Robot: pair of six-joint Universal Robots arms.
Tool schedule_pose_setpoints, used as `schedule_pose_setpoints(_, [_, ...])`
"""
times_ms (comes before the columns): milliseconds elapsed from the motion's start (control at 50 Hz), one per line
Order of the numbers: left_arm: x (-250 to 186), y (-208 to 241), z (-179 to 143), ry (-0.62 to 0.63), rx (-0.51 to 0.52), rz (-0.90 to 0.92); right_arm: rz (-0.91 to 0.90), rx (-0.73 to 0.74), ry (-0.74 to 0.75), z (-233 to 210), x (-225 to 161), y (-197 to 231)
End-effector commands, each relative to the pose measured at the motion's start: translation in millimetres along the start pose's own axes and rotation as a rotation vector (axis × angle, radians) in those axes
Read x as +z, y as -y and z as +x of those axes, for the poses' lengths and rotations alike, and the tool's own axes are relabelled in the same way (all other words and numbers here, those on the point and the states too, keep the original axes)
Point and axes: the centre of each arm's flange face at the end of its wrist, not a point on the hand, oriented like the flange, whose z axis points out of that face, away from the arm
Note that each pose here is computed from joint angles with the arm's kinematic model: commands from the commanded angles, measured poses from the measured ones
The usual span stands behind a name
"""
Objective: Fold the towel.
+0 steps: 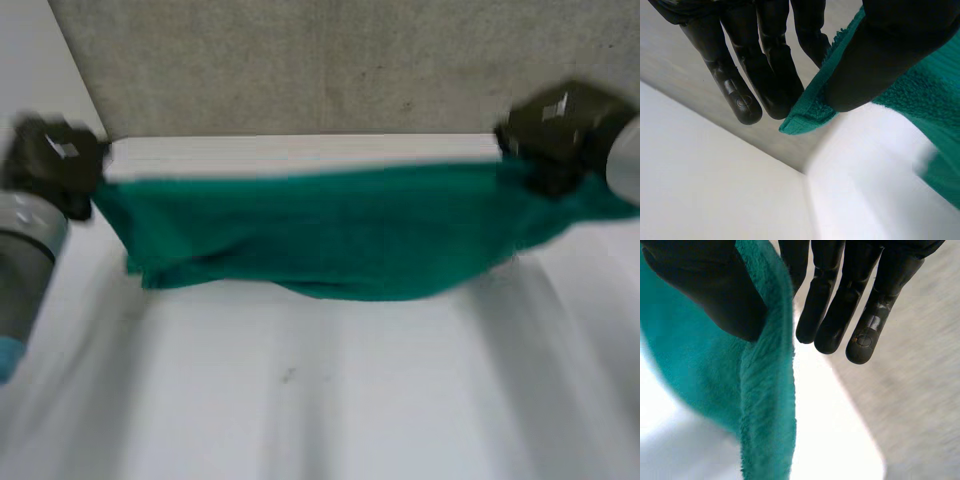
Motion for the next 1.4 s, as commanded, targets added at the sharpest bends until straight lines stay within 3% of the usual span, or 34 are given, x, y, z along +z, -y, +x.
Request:
schedule_pose_setpoints(20, [-3,-46,60,-0.245,0.029,-0.199,-0.283,-0.084,0.252,-48,43,-73])
schedule_pose_setpoints(60, [5,-59,78,-0.300,0.045,-0.247,-0.305,-0.082,0.259,-53,56,-85])
schedule_pose_setpoints(120, [19,-59,80,-0.289,0.042,-0.239,-0.321,-0.096,0.216,-54,82,-99])
schedule_pose_setpoints(200, [59,-28,65,-0.191,0.032,-0.121,-0.272,-0.132,0.053,-29,111,-93])
schedule_pose_setpoints(280, [96,30,24,-0.021,-0.002,0.088,-0.063,-0.156,-0.233,25,126,-42])
schedule_pose_setpoints(300, [102,45,12,0.028,-0.013,0.144,0.059,-0.144,-0.352,48,125,-16])
schedule_pose_setpoints(320, [109,75,-11,0.128,-0.034,0.263,0.061,-0.144,-0.353,48,125,-16])
schedule_pose_setpoints(360, [111,112,-43,0.280,-0.069,0.427,0.239,-0.106,-0.489,71,122,17])
schedule_pose_setpoints(440, [93,147,-80,0.446,-0.120,0.574,0.479,-0.050,-0.639,101,85,64])
schedule_pose_setpoints(580, [85,113,-52,0.338,-0.122,0.472,0.405,-0.051,-0.451,62,71,39])
schedule_pose_setpoints(800, [68,2,26,0.088,-0.092,0.151,0.121,0.027,-0.162,-19,86,-46])
schedule_pose_setpoints(920, [62,-49,65,-0.022,-0.114,0.044,-0.060,0.075,0.027,-84,120,-113])
schedule_pose_setpoints(1000, [58,-60,71,-0.038,-0.116,0.016,-0.114,0.105,0.068,-101,130,-136])
schedule_pose_setpoints(1080, [57,-62,70,-0.037,-0.116,0.011,-0.111,0.125,0.062,-100,130,-136])
schedule_pose_setpoints(1100, [56,-61,70,-0.036,-0.116,0.012,-0.068,0.215,0.021,-85,123,-123])
schedule_pose_setpoints(1200, [57,-58,57,-0.006,-0.119,0.022,-0.005,0.349,0.016,-75,107,-109])
schedule_pose_setpoints(1400, [55,-58,58,-0.008,-0.120,0.019,-0.107,0.495,-0.050,-45,100,-149])
